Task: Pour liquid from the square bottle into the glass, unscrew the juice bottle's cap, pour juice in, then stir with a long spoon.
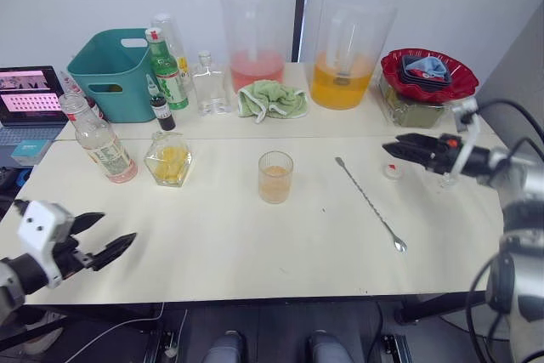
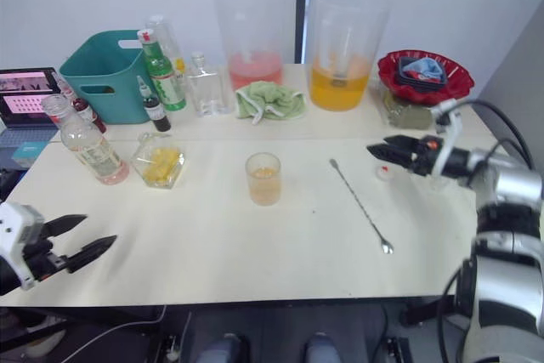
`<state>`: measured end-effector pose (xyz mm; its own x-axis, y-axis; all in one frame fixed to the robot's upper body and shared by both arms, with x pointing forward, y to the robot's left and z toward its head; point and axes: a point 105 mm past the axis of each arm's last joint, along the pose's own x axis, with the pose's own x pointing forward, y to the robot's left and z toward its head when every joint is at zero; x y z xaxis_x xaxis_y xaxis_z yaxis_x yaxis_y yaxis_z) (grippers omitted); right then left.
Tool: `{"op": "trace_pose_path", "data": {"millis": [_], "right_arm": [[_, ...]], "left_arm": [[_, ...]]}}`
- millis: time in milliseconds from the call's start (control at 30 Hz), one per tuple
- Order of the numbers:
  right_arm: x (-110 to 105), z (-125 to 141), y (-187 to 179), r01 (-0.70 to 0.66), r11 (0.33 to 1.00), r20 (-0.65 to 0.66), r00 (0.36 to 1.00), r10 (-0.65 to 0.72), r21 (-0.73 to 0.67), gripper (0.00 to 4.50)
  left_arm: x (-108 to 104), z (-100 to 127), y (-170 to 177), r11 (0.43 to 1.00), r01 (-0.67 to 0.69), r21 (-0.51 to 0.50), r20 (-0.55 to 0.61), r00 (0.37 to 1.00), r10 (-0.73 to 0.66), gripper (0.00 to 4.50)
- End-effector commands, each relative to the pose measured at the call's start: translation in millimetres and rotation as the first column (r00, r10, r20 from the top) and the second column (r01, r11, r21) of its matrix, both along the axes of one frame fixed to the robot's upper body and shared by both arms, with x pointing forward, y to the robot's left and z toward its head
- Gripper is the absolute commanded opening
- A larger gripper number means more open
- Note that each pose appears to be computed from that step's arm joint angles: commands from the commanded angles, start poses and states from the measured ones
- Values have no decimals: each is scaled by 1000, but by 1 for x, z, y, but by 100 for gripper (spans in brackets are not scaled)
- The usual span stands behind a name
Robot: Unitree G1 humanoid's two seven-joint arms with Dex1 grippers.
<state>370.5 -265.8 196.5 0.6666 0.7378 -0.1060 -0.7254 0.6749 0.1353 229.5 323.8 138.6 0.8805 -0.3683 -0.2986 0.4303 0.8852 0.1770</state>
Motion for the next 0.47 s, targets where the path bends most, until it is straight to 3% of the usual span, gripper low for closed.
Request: {"op": "trace_pose_path", "data": {"millis": [33,133,367,467], "right_arm": [[-13,-14,-10,18,993,122,993,-4,-114,446],[-21,-18,-9,21,998,156,988,-11,-60,446],[-33,-52,-28,109,971,233,971,-59,-211,446],[-34,-51,-29,127,973,256,964,-75,-192,446]], "left_arm": [[-7,-5,18,996,-35,88,8,999,34,450],[-7,-5,22,994,-57,98,23,998,55,450],[-4,-8,22,992,-113,61,99,989,107,450],[-4,-14,18,993,-113,42,98,989,108,450]]}}
